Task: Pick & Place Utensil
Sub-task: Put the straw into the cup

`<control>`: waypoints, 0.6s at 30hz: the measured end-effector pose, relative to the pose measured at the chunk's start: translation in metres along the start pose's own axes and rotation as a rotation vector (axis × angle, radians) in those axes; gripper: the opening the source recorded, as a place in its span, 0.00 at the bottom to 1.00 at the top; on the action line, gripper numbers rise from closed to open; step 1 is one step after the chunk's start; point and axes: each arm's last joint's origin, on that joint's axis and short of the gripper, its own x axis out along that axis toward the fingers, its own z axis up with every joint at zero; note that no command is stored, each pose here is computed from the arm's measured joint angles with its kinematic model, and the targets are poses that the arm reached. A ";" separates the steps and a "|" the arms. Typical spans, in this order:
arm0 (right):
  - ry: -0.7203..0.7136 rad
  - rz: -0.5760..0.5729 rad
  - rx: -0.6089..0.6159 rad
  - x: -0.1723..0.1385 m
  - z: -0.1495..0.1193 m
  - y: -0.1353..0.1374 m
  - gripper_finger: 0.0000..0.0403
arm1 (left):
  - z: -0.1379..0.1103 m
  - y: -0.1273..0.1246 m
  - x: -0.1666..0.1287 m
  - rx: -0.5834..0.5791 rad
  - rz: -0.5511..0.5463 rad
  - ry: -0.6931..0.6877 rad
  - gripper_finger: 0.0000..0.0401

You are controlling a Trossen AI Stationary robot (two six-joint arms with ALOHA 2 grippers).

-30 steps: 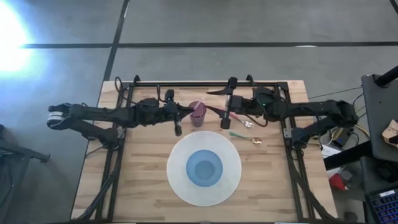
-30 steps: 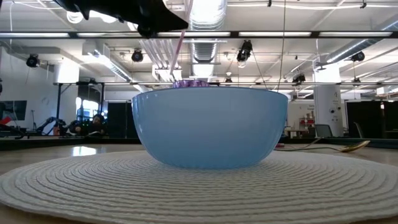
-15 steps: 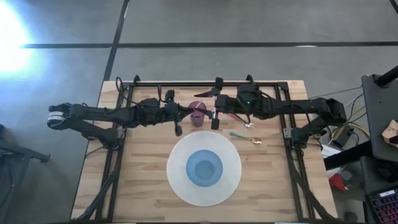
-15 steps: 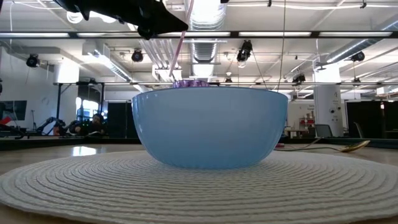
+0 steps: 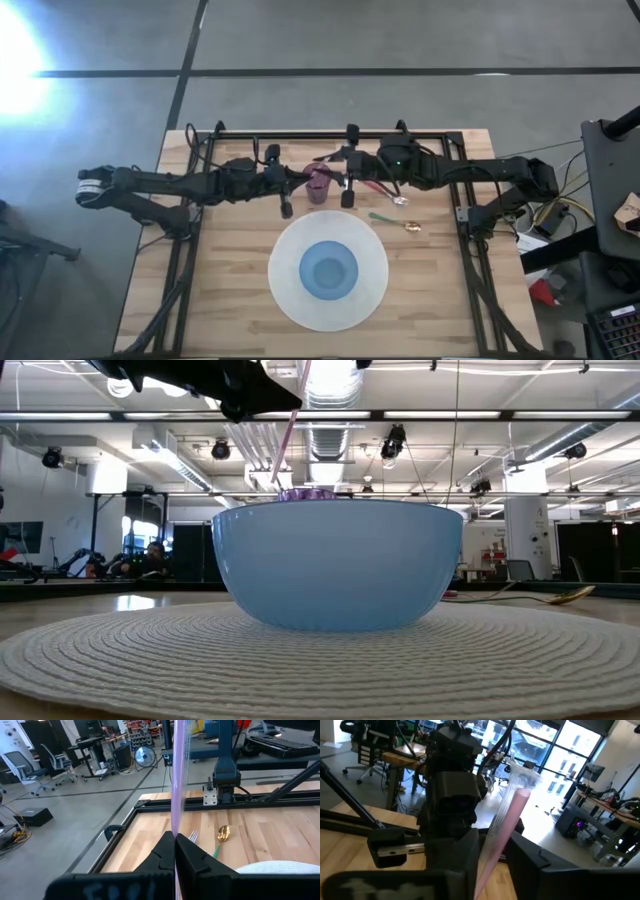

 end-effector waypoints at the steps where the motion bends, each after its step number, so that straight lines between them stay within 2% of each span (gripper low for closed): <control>1: 0.003 0.001 0.000 0.000 0.000 0.000 0.18 | 0.000 0.000 0.000 0.003 0.000 0.000 0.00; 8: 0.008 0.001 -0.006 -0.001 0.000 0.000 0.03 | 0.000 0.000 0.000 0.012 0.005 0.001 0.00; 18: -0.005 -0.006 0.022 -0.002 0.007 -0.003 0.02 | 0.003 0.002 -0.002 0.014 0.007 -0.015 0.00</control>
